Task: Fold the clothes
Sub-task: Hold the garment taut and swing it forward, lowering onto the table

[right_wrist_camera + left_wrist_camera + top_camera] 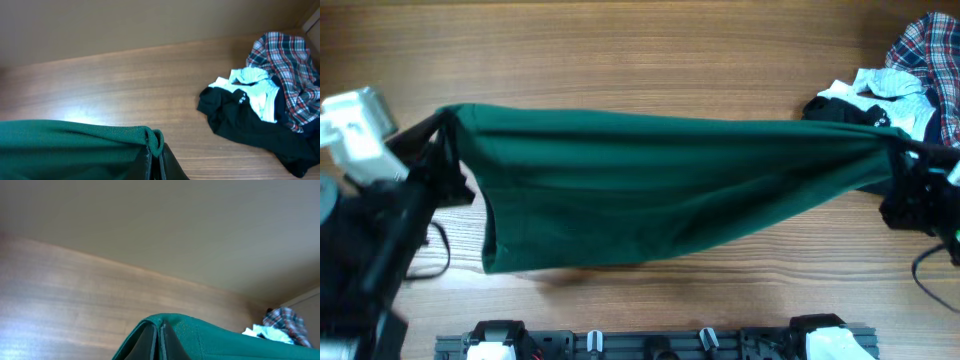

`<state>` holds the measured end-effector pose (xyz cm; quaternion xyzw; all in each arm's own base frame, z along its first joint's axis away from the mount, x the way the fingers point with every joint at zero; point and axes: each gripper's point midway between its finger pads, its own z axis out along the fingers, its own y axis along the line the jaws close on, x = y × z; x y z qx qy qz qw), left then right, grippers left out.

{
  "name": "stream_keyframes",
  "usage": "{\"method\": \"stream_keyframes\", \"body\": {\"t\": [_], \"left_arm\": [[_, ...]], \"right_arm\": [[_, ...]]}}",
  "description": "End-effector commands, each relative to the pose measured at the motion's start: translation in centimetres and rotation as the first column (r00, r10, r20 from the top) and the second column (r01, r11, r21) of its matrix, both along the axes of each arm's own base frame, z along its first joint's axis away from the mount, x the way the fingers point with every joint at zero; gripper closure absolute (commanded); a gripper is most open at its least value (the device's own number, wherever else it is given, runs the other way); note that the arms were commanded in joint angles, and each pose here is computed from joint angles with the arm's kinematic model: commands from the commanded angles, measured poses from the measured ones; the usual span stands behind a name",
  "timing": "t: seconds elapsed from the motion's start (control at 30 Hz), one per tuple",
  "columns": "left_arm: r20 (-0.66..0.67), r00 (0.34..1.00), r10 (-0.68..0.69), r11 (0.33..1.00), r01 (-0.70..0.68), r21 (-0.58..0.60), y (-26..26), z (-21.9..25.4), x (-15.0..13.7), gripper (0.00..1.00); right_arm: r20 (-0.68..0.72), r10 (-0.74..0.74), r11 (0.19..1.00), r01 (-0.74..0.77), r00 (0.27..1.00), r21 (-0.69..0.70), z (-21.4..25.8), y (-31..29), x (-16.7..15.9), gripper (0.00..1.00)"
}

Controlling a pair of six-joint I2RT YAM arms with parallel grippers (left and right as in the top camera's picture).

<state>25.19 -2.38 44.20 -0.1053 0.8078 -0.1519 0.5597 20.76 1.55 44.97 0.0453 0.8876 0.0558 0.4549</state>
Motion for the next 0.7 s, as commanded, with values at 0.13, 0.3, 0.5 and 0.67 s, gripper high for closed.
{"method": "stream_keyframes", "body": {"t": [0.13, 0.3, 0.5, 0.67], "left_arm": [[-0.127, 0.99, 0.065, 0.997, -0.059, 0.054, 1.2, -3.3, 4.9, 0.96], [-0.157, 0.985, 0.067, 0.997, -0.059, 0.058, 1.2, -4.5, 7.2, 0.96], [-0.25, 0.966, 0.068, 0.996, -0.053, 0.065, 1.1, -7.7, 10.2, 0.96], [-0.293, 0.949, 0.114, 0.991, -0.089, 0.097, 1.9, -10.0, 13.0, 0.96]], "right_arm": [[-0.031, -0.06, 0.998, 0.059, 0.998, -0.038, -0.6, -1.1, 1.8, 0.96], [-0.044, -0.051, 0.997, 0.049, 0.998, -0.051, -0.9, -0.9, 3.3, 0.96], [-0.142, -0.039, 0.997, 0.029, 0.989, -0.069, -3.5, -0.5, 7.9, 0.96], [-0.209, -0.031, 0.997, 0.014, 0.978, -0.082, -6.1, -0.1, 12.4, 0.96]]}}
